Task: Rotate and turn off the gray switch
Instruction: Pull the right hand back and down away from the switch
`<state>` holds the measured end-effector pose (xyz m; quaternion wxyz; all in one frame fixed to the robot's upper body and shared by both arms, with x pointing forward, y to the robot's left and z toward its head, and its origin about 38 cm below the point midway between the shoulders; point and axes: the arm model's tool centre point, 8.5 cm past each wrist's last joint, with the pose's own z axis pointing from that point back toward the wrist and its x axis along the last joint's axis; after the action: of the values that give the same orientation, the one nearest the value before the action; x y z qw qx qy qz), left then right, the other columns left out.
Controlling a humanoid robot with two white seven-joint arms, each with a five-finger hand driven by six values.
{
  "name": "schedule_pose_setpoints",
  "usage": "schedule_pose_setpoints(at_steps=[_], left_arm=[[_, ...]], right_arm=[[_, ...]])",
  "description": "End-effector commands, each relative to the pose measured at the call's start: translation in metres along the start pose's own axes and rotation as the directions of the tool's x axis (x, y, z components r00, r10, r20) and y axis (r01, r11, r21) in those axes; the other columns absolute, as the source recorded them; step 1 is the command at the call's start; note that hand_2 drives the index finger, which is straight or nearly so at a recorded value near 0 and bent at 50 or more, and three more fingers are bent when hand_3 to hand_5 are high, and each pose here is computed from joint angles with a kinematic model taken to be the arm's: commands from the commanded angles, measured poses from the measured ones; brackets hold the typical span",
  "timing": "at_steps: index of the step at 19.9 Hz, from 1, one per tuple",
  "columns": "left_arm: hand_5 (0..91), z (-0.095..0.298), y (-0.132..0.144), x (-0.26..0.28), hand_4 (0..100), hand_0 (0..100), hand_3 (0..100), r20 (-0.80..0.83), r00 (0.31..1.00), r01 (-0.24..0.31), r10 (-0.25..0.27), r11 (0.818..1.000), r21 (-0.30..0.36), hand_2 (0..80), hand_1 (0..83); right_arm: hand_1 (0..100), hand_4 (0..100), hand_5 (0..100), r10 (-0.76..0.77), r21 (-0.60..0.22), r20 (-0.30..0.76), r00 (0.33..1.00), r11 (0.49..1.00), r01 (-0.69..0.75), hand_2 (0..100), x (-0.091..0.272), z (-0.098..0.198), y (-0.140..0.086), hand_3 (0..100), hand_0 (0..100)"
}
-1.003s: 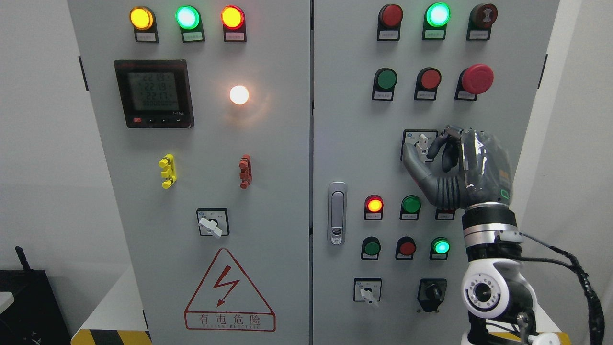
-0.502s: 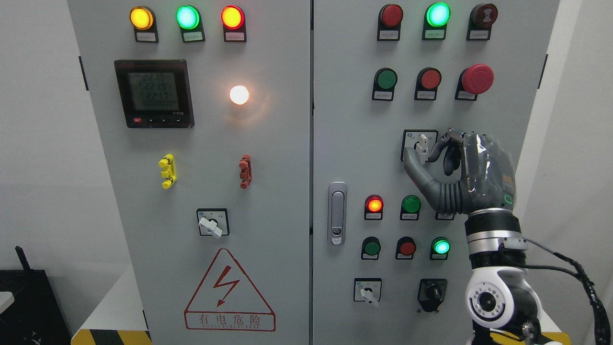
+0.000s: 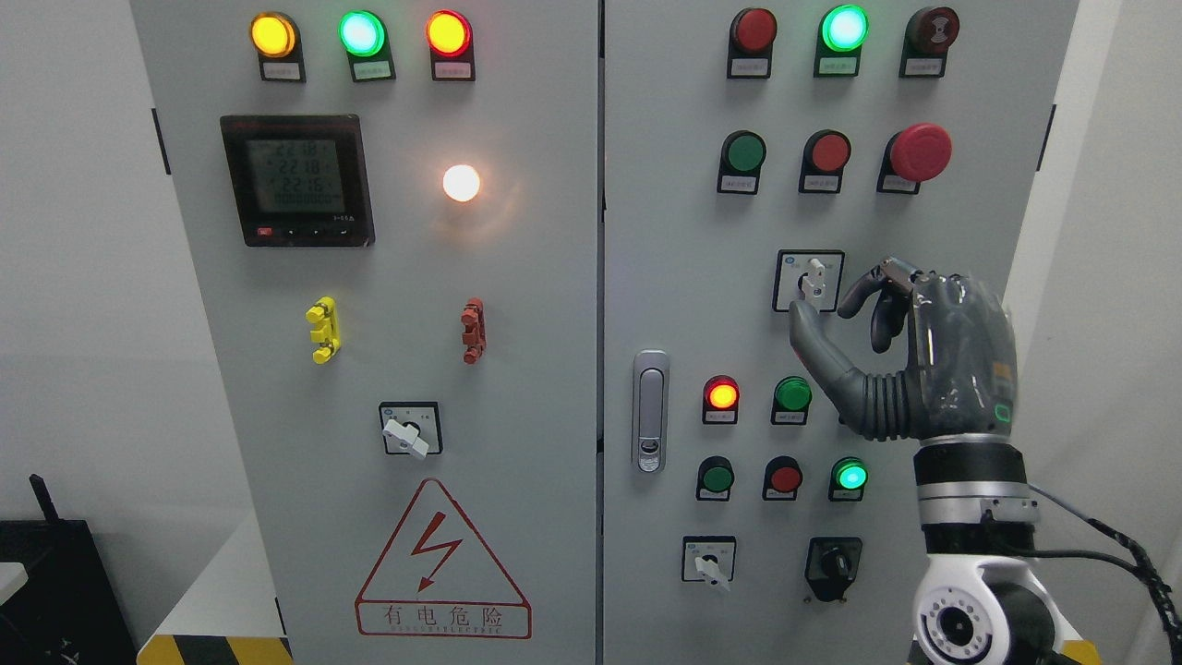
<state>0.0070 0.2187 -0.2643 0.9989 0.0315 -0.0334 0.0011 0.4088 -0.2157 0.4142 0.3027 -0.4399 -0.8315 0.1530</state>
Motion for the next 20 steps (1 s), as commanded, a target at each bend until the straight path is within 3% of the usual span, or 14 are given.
schedule_pose_setpoints(at_steps=[1, 2, 5, 6, 10, 13, 18, 20], left_arm=[[0.0, -0.001, 0.0, 0.015, 0, 12, 0, 0.033, 0.999, -0.029, 0.029, 1.0, 0.001, 0.0, 38.9], [0.0, -0.001, 0.0, 0.015, 0, 12, 0, 0.033, 0.999, -0.029, 0.029, 1.0, 0.001, 0.0, 38.9], [0.0, -0.001, 0.0, 0.015, 0, 12, 0, 0.033, 0.999, -0.029, 0.029, 1.0, 0.001, 0.0, 38.9], [0.0, -0.001, 0.0, 0.015, 0, 12, 0, 0.033, 0.999, -0.029, 0.029, 1.0, 0.001, 0.0, 38.9], [0.0, -0.001, 0.0, 0.015, 0, 12, 0, 0.033, 0.999, -0.029, 0.029, 1.0, 0.001, 0.0, 38.9], [0.0, -0.001, 0.0, 0.015, 0, 12, 0, 0.033, 0.999, -0.029, 0.029, 1.0, 0.001, 0.0, 38.9], [0.0, -0.001, 0.0, 0.015, 0, 12, 0, 0.033, 0.999, -0.029, 0.029, 1.0, 0.001, 0.0, 38.9], [0.0, -0.001, 0.0, 0.015, 0, 12, 0, 0.033, 0.999, -0.029, 0.029, 1.0, 0.001, 0.0, 38.9]], right_arm=[[29, 95, 94, 0.037, -0.077, 0.053, 0.998, 0.997, -0.033, 58, -0.002, 0.022, -0.026, 100, 25], [29, 93, 92, 0.049, -0.075, 0.075, 0.996, 0.996, -0.043, 56, -0.004, 0.026, -0.027, 98, 25], [30, 74, 67, 0.06, -0.056, 0.129, 0.99, 0.997, -0.053, 52, -0.005, 0.034, -0.025, 84, 26], [30, 72, 65, 0.048, -0.051, 0.141, 0.989, 0.998, -0.041, 51, -0.005, 0.036, -0.025, 80, 26], [32, 39, 28, 0.037, -0.035, 0.151, 0.988, 0.999, -0.032, 37, -0.006, 0.039, -0.024, 48, 26], [31, 21, 12, 0.04, -0.025, 0.176, 0.984, 0.999, -0.036, 26, -0.005, 0.043, -0.022, 30, 27], [29, 10, 0, 0.059, 0.015, 0.189, 0.98, 0.998, -0.063, 20, -0.012, 0.05, -0.021, 20, 28], [28, 3, 0, 0.066, 0.025, 0.208, 0.976, 0.997, -0.072, 17, -0.012, 0.053, -0.02, 16, 27]])
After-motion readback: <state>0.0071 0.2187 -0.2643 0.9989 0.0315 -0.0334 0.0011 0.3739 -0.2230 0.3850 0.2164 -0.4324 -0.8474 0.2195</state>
